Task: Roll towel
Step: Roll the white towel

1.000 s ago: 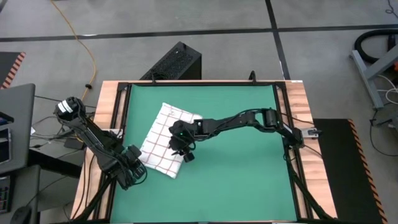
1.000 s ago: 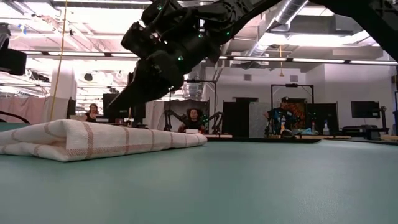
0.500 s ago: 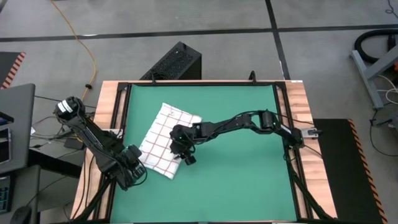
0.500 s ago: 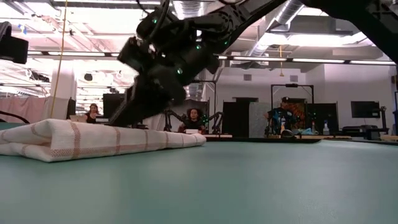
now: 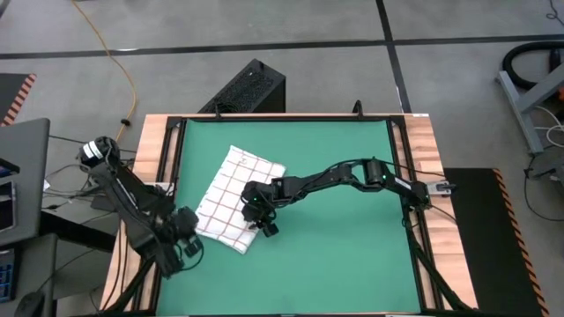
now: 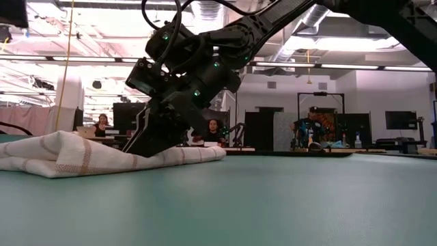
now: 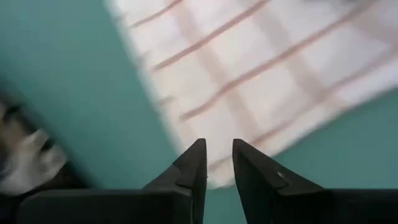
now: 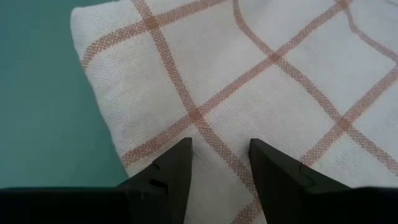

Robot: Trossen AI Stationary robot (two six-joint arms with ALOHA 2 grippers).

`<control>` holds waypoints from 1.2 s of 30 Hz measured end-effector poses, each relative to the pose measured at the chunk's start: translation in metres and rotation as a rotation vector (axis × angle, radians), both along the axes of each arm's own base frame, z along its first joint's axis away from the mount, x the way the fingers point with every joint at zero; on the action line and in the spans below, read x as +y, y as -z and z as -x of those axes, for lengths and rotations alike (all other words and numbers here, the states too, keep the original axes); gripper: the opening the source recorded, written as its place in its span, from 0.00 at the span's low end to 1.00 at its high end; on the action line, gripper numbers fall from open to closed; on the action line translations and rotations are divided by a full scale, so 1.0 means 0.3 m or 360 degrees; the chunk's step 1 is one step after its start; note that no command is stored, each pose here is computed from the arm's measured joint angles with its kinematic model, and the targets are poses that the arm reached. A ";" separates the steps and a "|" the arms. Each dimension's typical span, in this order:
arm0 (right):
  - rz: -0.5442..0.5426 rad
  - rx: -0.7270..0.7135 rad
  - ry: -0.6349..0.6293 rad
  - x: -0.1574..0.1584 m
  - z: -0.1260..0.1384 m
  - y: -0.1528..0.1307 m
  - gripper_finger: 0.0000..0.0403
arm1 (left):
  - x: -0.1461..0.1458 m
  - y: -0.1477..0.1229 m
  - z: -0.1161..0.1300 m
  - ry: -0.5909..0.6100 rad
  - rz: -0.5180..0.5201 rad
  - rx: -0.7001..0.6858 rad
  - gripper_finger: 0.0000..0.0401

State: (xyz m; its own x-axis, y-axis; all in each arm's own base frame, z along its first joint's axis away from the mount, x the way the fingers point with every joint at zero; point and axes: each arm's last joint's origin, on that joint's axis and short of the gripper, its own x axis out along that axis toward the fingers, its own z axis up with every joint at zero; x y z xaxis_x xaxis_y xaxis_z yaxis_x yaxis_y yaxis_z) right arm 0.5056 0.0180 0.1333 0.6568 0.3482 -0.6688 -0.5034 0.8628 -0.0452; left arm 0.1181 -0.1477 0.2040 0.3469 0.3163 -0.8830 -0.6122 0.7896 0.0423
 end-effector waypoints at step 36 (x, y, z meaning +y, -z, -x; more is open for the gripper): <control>0.0072 0.0335 -0.0165 0.156 0.178 -0.264 0.38 | -0.122 0.371 -0.201 0.0400 -0.0525 -0.0096 0.00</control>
